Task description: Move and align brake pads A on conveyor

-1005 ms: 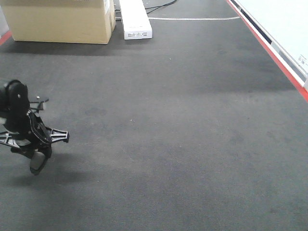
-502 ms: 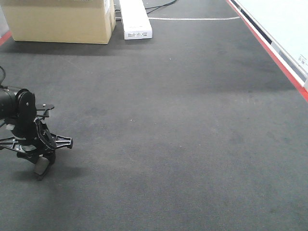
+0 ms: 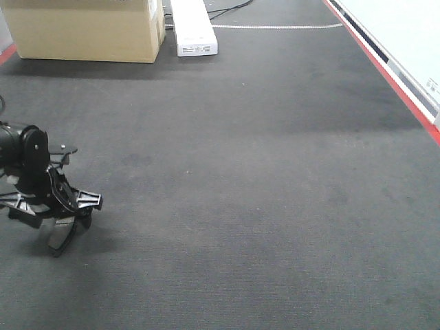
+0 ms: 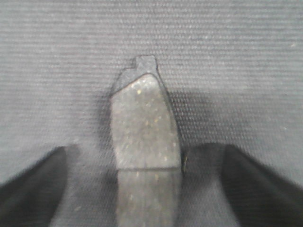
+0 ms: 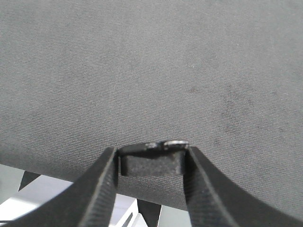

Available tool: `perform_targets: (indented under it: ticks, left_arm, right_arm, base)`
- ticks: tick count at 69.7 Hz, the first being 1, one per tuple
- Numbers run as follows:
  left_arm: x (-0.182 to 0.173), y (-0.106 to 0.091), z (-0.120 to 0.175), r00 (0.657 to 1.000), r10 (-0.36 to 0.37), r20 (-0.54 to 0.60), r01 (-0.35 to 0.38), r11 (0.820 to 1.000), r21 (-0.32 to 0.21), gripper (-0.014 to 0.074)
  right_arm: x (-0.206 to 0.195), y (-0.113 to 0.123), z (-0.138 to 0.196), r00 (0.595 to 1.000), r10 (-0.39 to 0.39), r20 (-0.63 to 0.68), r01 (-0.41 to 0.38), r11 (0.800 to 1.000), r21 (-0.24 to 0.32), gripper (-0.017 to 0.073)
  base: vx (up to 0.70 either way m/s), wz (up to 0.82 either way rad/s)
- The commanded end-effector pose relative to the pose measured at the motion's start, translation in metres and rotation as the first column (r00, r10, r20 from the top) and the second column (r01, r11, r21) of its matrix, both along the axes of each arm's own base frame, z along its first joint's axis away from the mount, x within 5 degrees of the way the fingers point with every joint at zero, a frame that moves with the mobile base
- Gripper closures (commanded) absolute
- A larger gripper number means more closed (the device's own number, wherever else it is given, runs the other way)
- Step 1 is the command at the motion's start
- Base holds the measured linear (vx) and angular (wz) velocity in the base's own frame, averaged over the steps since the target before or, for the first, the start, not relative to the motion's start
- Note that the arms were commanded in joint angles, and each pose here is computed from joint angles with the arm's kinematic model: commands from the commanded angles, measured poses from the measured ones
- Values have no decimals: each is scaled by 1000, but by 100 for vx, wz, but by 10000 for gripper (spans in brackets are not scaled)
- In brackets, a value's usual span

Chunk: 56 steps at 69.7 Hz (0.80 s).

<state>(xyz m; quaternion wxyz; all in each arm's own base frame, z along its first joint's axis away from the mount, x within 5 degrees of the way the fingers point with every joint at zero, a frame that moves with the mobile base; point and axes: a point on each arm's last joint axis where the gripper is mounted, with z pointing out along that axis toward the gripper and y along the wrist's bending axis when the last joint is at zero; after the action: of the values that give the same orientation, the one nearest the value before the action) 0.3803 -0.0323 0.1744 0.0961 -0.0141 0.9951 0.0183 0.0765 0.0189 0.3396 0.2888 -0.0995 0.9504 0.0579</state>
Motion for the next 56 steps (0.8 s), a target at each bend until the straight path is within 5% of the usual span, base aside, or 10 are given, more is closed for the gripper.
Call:
perform_targets:
  ticks: [1, 16, 33, 43, 56]
  left_arm:
    - [-2, 2, 47, 989, -11, 150, 11, 1000, 4, -74]
    - [-23, 5, 100, 952, -32, 303, 28, 999, 17, -25]
    - [-96, 13, 156, 832, -52, 552, 46, 999, 25, 37]
    - [-147, 19, 167, 778, -63, 625, 48, 998, 40, 40]
    - [-219, 26, 167, 664, -66, 745, 51, 998, 43, 40]
  right_arm:
    - [0, 0, 7, 1000, 0, 23, 0, 1000, 6, 566]
    - [0, 0, 7, 1000, 0, 23, 0, 1000, 6, 566]
    - [0, 0, 7, 1000, 0, 23, 0, 1000, 6, 566]
    - [0, 0, 7, 1000, 0, 23, 0, 1000, 6, 566]
    - [0, 0, 7, 1000, 0, 23, 0, 1000, 6, 566]
  base:
    - [0, 0]
    - [0, 0]
    - [0, 0]
    - [0, 0]
    - [0, 0]
